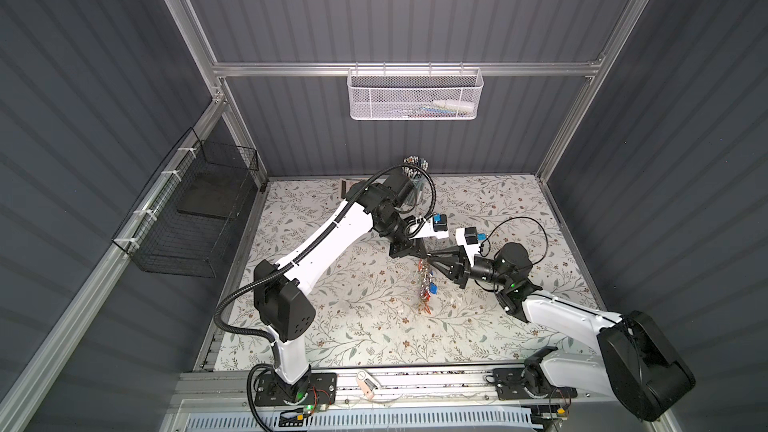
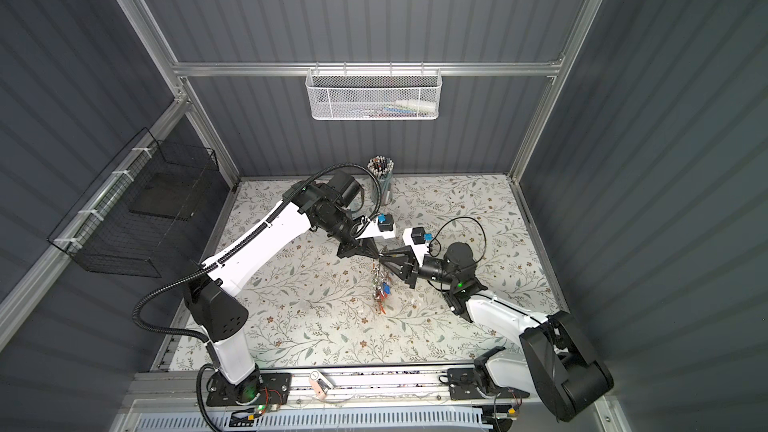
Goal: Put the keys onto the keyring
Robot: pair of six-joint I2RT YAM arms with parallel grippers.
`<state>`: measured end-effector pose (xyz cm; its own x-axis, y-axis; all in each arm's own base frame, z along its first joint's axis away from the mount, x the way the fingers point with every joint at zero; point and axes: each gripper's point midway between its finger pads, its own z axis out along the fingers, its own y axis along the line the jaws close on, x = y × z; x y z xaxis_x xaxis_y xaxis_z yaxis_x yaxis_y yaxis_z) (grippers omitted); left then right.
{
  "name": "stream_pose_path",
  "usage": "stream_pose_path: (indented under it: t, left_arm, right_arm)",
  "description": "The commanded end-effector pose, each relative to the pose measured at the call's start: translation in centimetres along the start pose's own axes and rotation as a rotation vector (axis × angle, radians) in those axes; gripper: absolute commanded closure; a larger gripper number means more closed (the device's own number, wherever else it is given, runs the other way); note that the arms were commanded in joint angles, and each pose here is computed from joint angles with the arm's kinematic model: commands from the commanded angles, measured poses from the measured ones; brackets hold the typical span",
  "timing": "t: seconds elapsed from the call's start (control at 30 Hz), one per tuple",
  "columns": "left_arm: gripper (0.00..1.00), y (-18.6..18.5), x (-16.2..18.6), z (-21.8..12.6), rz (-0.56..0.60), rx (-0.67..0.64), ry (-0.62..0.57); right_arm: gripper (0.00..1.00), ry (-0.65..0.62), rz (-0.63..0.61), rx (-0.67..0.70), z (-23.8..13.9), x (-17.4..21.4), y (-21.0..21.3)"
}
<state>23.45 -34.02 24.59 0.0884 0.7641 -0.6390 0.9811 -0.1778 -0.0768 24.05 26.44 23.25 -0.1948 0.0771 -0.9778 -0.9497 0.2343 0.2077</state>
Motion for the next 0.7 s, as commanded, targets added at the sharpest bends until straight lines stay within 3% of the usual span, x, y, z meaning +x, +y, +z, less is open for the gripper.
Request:
stream_pose_path:
  t: [0.0, 0.37, 0.47, 0.67]
  left_arm:
    - [1.00, -0.55, -1.13, -0.66, 0.037, 0.010, -0.020]
    - [1.00, -0.63, -0.94, -0.33, 0.032, 0.027, -0.008]
    - [1.00, -0.53, -0.95, -0.29, 0.030, 0.025, -0.008]
    - [1.00, -0.23, -1.01, -0.24, 0.028, 0.010, -0.010]
  right_arm:
    - [0.81, -0.015, -0.025, -0.014, 0.32, -0.99, 0.16]
    - [0.89, -0.022, -0.016, -0.013, 0.37, -1.06, 0.09]
    - [1.00, -0.025, -0.018, -0.015, 0.35, -1.08, 0.10]
    - [1.00, -0.029, -0.019, -0.017, 0.35, -1.14, 0.15]
